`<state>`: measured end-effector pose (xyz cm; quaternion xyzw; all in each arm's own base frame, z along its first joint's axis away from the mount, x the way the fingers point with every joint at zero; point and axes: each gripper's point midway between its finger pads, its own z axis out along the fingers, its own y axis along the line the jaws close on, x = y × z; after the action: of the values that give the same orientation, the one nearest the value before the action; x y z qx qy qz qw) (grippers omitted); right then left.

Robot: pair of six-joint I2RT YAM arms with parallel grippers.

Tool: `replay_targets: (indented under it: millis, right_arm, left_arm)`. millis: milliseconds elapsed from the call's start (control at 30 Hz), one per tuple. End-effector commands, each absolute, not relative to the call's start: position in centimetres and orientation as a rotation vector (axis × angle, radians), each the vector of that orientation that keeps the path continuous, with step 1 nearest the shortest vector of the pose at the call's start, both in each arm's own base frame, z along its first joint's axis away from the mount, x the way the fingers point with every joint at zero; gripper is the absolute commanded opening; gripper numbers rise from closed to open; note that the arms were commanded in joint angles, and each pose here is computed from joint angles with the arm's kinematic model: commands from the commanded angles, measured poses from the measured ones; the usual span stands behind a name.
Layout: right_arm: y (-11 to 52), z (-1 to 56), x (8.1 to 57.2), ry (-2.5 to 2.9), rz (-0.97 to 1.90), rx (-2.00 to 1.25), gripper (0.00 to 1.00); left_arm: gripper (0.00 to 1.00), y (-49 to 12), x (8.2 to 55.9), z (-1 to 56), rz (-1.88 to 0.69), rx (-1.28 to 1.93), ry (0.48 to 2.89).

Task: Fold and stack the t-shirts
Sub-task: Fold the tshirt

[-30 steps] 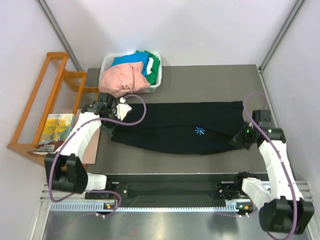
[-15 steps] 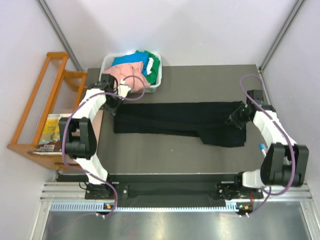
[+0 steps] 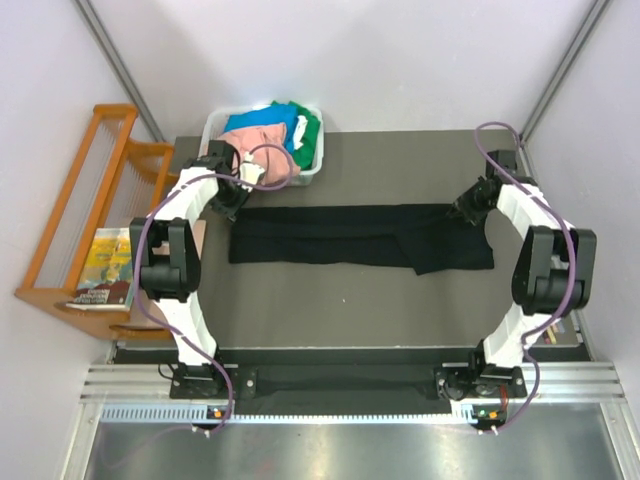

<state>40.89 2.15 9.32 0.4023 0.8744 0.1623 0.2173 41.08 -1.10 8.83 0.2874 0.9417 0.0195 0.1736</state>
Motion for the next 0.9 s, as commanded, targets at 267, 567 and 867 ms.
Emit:
replay_targets:
  millis: [267,567,867]
  right_arm:
    - [1.3,6.4,44.9,2.405,0.396,1.157,0.02]
    - [0.9,3.8,46.5,2.487,0.337,1.124,0.05]
    - [0.4,5.4,45.8,2.494,0.281,1.059,0.61]
  left_arm:
    - [0.94,-0.2,41.2,8.7,0.115,0.786,2.647]
    - [0.99,-4.0,37.9,13.8,0.013,0.820,2.588]
    - [0.99,-9.6,34.1,9.1,-0.049,0.950,2.645]
